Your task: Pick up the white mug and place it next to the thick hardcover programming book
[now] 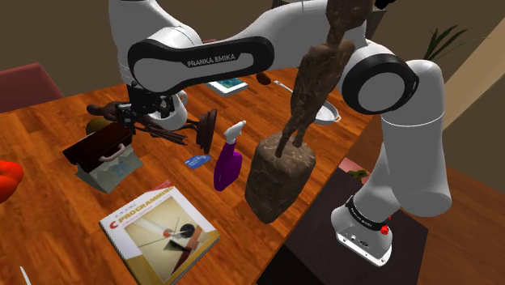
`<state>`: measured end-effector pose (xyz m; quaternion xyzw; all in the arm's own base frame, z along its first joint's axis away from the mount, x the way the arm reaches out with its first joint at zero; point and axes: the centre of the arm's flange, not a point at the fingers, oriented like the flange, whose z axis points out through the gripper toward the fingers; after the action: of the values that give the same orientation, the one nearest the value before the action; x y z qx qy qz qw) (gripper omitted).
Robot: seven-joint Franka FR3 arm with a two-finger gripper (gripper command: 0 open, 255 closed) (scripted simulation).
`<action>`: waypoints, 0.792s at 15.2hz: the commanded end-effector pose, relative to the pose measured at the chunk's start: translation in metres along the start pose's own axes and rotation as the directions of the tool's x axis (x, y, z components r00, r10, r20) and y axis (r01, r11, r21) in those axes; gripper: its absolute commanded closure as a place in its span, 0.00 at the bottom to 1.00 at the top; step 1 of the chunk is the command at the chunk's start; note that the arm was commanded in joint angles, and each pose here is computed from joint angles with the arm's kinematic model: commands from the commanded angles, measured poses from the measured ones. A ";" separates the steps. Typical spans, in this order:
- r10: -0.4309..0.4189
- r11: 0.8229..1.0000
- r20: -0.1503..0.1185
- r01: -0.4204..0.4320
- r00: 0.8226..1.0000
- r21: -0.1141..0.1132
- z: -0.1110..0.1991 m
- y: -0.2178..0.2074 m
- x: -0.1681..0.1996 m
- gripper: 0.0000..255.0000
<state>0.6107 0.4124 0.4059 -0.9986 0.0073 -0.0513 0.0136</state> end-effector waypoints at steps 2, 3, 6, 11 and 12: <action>-0.009 1.000 0.062 0.011 0.998 -0.025 0.006 0.006 0.005 0.00; -0.009 1.000 0.062 0.011 0.998 -0.025 -0.007 0.006 0.005 0.00; -0.009 1.000 0.062 0.011 0.998 -0.025 -0.017 0.006 0.006 0.00; -0.009 1.000 0.062 0.011 0.998 -0.025 -0.017 0.006 0.006 0.00; -0.009 1.000 0.062 0.011 0.998 -0.025 -0.017 0.006 0.006 0.00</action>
<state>0.6149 0.4059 0.4234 -0.9998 0.0026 -0.0202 0.0009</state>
